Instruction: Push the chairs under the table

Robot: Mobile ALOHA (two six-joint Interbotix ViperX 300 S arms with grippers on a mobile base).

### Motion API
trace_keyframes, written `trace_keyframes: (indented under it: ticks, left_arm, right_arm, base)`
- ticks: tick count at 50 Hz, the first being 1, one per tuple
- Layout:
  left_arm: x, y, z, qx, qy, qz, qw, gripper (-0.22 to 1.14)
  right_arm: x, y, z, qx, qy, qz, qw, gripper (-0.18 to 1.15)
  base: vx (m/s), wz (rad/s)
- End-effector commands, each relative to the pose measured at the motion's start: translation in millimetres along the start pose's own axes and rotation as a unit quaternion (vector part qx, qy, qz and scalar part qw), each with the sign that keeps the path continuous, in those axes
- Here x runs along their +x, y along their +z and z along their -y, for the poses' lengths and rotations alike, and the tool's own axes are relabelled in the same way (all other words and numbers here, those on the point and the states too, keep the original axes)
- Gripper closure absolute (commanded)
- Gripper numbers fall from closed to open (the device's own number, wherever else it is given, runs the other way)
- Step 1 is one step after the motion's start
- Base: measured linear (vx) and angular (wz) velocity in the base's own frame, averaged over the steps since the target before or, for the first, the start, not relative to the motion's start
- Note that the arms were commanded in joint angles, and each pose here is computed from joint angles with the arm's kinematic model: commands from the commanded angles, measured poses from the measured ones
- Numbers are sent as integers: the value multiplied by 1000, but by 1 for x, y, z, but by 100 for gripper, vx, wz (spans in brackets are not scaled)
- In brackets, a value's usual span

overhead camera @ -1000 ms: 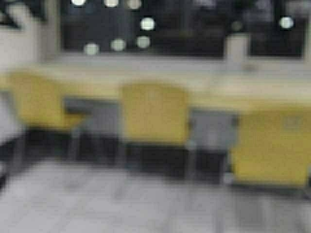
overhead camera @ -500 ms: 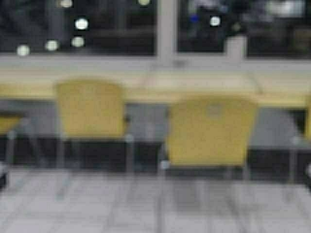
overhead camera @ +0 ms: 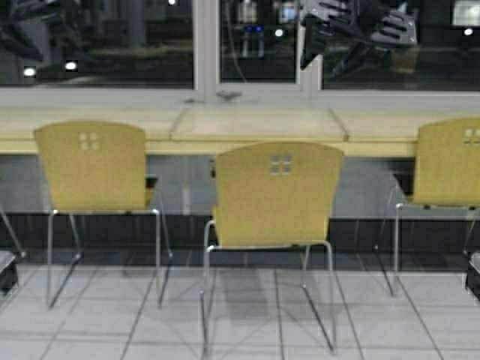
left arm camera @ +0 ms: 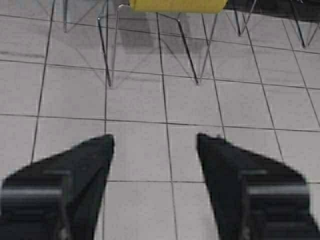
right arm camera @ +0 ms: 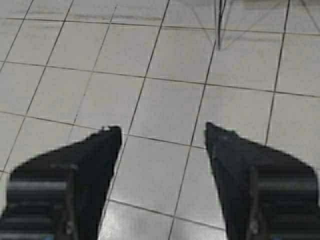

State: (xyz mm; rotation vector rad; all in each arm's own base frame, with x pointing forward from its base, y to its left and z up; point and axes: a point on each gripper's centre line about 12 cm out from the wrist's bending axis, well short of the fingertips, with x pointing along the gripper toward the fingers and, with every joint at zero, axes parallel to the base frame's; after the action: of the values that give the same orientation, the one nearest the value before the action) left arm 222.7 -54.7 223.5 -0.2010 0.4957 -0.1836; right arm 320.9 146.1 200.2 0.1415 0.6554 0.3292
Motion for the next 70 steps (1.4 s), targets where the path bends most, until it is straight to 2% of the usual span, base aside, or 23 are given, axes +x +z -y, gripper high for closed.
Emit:
trace_keyframes:
  ticks: [1,43,51,70]
  left_arm:
    - [-1,12,3,-6,-3,17,1000,4]
    - [2,12,3,-17,-2,11,1000,4]
    - [21,14,2,-52,5,-6,999,4]
    - [104,2,-1,-203,47,-76,975,4]
  right_arm:
    - [-3,5,-2,2,3,9,1000,10]
    - [1,8,-3,10,3,9,1000,10]
    - [18,9,-1,21,-2,-1,1000,10]
    - [64,14,-1,145,-10,-15,989,10]
  base:
    - [2,-5]
    - [9,-7]
    - [20,-3]
    - [24,2]
